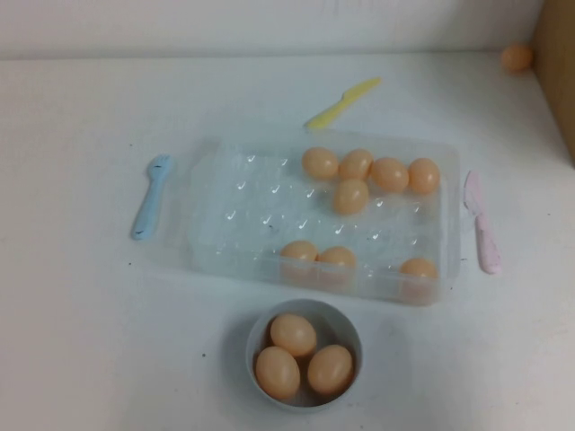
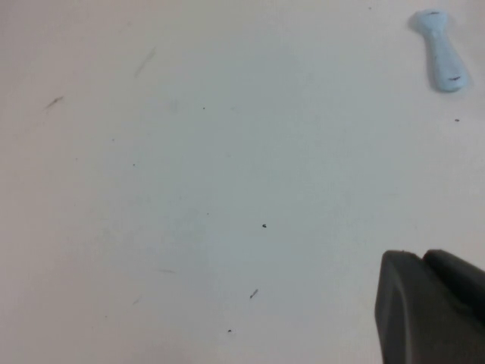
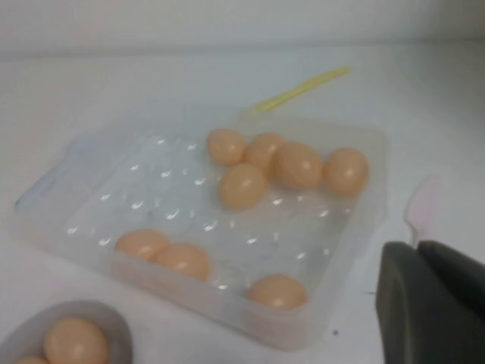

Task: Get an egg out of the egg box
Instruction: Pick up the egg from the plastic box

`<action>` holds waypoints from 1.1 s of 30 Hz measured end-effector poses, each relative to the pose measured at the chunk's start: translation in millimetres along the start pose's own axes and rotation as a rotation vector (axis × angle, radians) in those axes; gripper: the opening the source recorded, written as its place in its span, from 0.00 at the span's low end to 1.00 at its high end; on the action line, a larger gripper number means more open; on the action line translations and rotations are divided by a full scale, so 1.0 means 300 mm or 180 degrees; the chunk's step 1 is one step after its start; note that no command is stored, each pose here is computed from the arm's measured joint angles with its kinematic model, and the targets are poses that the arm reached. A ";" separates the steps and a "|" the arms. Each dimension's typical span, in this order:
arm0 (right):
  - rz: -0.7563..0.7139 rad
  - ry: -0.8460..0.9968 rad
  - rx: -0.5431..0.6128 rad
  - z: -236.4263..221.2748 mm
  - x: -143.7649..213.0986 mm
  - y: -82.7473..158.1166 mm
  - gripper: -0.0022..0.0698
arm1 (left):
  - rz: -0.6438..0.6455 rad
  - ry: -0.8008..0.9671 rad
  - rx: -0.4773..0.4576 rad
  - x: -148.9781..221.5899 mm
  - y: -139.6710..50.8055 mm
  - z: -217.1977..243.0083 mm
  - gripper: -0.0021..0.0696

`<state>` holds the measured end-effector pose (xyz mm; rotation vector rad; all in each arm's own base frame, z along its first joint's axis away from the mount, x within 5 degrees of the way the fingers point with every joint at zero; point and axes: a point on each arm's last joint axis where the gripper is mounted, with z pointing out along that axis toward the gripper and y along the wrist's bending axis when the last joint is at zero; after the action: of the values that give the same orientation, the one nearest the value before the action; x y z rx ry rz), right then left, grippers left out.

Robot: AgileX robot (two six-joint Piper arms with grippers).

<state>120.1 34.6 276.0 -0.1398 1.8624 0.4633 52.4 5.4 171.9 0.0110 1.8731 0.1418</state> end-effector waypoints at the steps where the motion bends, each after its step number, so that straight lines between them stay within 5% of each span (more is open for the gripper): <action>1: -0.0063 0.0105 -0.0113 0.022 -0.024 0.006 0.01 | 0.0000 0.0000 0.0000 0.000 0.000 0.000 0.02; 6: -0.0028 0.0375 -0.0521 0.154 -0.157 0.009 0.01 | 0.0000 0.0000 0.0000 0.000 0.000 0.000 0.02; 12: -0.0509 0.0912 -0.1036 0.314 -0.255 -0.008 0.01 | 0.0000 0.0000 0.0000 0.000 0.000 0.000 0.02; 24: -0.1100 0.1965 -0.0591 0.596 -0.401 -0.055 0.01 | 0.0000 0.0000 0.0000 0.000 0.000 0.000 0.02; 33: -0.1341 0.2369 -0.0832 0.814 -0.373 -0.019 0.01 | 0.0000 0.0000 0.0000 0.000 0.000 0.000 0.02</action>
<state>375.9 107.8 313.5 -0.9706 2.3933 0.3802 52.4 5.4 171.9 0.0110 1.8731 0.1418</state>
